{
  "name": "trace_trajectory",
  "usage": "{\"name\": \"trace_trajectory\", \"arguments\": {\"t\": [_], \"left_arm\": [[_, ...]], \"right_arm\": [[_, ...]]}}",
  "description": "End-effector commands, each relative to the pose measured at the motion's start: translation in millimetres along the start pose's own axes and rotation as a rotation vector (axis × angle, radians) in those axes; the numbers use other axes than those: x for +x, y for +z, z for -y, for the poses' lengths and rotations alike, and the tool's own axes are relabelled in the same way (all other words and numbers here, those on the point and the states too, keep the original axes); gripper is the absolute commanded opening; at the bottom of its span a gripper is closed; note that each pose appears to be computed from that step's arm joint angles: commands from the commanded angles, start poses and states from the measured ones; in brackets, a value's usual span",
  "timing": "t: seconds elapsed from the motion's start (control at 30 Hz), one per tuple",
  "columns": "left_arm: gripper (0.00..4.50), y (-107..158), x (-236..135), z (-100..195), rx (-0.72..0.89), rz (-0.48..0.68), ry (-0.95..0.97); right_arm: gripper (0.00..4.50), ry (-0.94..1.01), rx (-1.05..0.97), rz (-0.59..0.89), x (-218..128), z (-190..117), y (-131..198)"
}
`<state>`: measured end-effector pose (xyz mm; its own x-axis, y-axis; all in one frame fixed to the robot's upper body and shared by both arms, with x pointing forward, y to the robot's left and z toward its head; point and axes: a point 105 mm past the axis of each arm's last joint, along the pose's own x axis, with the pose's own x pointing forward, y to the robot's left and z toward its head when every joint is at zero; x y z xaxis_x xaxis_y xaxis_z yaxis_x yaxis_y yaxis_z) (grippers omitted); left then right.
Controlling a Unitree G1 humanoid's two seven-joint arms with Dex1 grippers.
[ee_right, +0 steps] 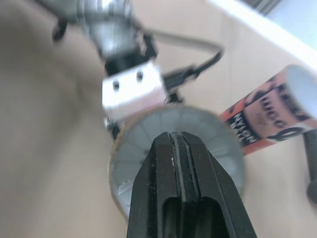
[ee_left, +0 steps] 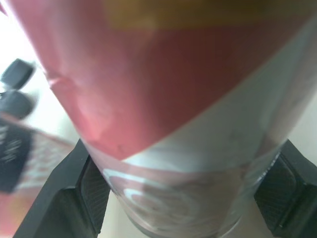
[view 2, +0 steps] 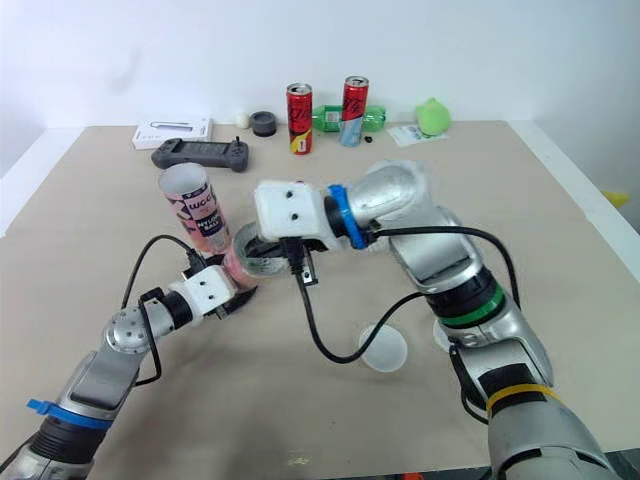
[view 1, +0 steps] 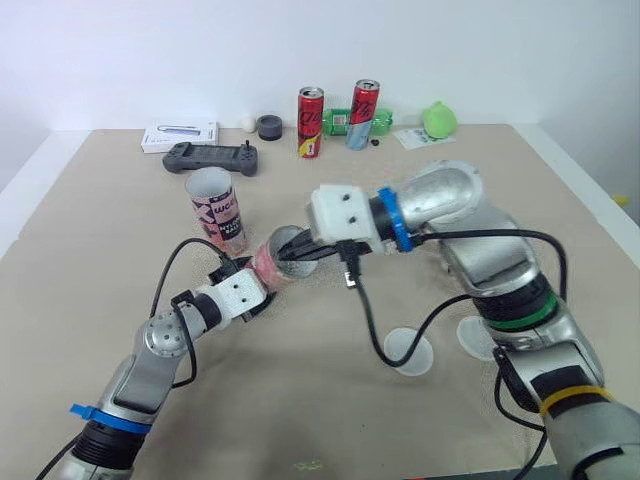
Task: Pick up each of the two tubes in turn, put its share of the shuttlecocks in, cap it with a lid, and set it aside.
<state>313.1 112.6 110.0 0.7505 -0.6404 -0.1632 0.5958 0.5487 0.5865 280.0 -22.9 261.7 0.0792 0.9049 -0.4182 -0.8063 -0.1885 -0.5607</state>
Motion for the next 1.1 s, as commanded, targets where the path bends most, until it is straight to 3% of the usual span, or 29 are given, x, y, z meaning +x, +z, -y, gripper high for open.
{"name": "trace_trajectory", "arguments": {"t": [0.03, 0.07, 0.13, 0.2, 0.3, 0.33, 0.37, 0.47, 0.8, 0.9, 1.1], "left_arm": [[3.55, 19.6, 1.9, 5.3, -0.144, 0.124, -0.035], [3.55, 24.6, 3.0, 11.2, -0.204, 0.162, -0.072], [3.55, 26.8, 4.1, 22.7, -0.296, 0.189, -0.147], [3.55, 22.9, 5.0, 29.6, -0.347, 0.181, -0.185], [3.55, 10.1, 5.5, 48.3, -0.428, 0.126, -0.28], [3.55, 7.4, 5.3, 53.2, -0.448, 0.11, -0.306], [3.55, 5.5, 5.2, 56.1, -0.461, 0.097, -0.32], [3.55, 0.4, 4.5, 63.0, -0.482, 0.058, -0.356], [3.55, -6.4, 4.9, 61.3, -0.451, 0.038, -0.337], [3.55, -5.6, 6.4, 59.3, -0.448, 0.046, -0.321], [3.55, -6.4, 7.8, 57.2, -0.436, 0.054, -0.3]], "right_arm": [[0.05, -0.028, 0.108, 0.139, -31.9, -8.2, 16.8], [0.05, -0.04, 0.158, 0.161, -41.8, -10.7, 15.9], [0.75, -0.056, 0.239, 0.162, -56.2, -16.2, 9.4], [1.13, -0.063, 0.302, 0.125, -66.8, -23.0, -1.1], [2.71, -0.088, 0.439, -0.049, -85.7, -40.8, -45.1], [2.86, -0.085, 0.473, -0.12, -88.2, -49.6, -61.5], [3.52, -0.075, 0.495, -0.189, -89.2, -59.1, -76.2], [4.42, -0.046, 0.535, -0.295, -90.0, -79.8, -103.4], [4.42, -0.022, 0.61, -0.452, -76.8, -113.4, -166.2], [3.55, 0.009, 0.594, -0.478, -73.8, -119.5, -172.1], [0.72, 0.027, 0.59, -0.45, -69.9, -119.1, -167.4]]}}
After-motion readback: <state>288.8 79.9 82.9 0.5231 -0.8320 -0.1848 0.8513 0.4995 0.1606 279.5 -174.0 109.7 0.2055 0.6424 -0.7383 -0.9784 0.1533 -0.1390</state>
